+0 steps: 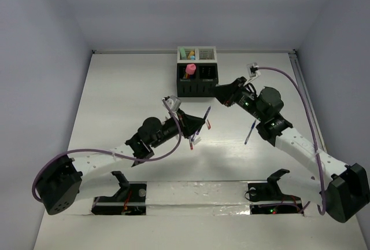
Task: Sort the stationery into containers
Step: Close the pen cap on the pen.
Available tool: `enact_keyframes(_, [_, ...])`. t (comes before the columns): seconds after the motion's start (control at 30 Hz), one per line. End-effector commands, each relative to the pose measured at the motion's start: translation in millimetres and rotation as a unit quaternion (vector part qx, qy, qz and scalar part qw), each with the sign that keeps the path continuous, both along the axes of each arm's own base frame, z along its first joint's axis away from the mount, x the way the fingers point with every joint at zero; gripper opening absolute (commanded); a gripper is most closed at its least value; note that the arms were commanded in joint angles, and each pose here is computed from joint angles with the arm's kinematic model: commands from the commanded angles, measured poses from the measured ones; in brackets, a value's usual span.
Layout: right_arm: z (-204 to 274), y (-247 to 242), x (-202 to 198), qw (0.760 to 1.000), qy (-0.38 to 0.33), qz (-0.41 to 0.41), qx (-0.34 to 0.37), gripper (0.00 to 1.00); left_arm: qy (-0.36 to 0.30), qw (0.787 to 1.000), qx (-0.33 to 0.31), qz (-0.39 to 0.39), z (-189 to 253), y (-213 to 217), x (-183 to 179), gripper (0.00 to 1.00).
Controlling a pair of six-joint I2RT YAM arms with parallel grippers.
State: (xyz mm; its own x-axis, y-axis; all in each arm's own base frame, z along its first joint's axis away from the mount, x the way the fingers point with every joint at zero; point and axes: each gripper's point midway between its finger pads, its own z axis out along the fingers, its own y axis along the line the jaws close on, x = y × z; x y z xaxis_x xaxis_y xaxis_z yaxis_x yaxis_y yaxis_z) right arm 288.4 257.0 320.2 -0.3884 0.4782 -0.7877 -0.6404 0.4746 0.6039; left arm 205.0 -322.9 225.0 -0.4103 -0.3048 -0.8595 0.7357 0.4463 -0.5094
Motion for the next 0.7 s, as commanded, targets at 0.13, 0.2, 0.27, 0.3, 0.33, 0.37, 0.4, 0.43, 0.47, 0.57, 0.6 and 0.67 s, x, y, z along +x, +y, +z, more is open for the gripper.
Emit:
enact_keyframes(0.13, [25,19,-8,0.998,-0.056,0.017,0.022,0.0,-0.032,0.996,-0.078,-0.016,42,8,-10,0.0])
enact_keyframes(0.2, [21,21,-10,0.998,-0.054,0.021,0.019,0.0,-0.035,0.996,-0.083,-0.008,45,12,-7,0.0])
enact_keyframes(0.27, [21,23,-13,0.998,-0.055,0.023,0.018,0.0,-0.034,0.995,-0.088,-0.003,48,15,-8,0.0])
enact_keyframes(0.3, [20,24,-15,0.998,-0.056,0.025,0.016,0.0,-0.034,0.995,-0.092,-0.001,49,16,-8,0.0])
enact_keyframes(0.33, [20,24,-15,0.998,-0.055,0.024,0.016,0.0,-0.034,0.995,-0.095,0.003,50,18,-7,0.0])
enact_keyframes(0.37, [18,24,-15,0.998,-0.054,0.023,0.015,0.0,-0.034,0.995,-0.096,0.004,50,19,-7,0.0])
enact_keyframes(0.4, [18,23,-15,0.998,-0.054,0.023,0.015,0.0,-0.034,0.995,-0.097,0.006,51,19,-7,0.0])
enact_keyframes(0.43, [19,23,-17,0.998,-0.056,0.025,0.017,0.0,-0.033,0.994,-0.099,0.009,51,20,-7,0.0])
enact_keyframes(0.47, [19,23,-18,0.998,-0.058,0.027,0.017,0.0,-0.033,0.994,-0.099,0.01,51,21,-6,0.0])
enact_keyframes(0.57, [19,25,-22,0.998,-0.058,0.034,0.018,0.0,-0.033,0.994,-0.101,0.012,52,21,-6,0.0])
enact_keyframes(0.6, [18,25,-22,0.998,-0.057,0.034,0.017,0.0,-0.031,0.994,-0.1,0.013,51,21,-6,0.0])
enact_keyframes(0.67, [18,25,-23,0.998,-0.057,0.036,0.018,0.0,-0.031,0.994,-0.102,0.017,52,22,-4,0.0])
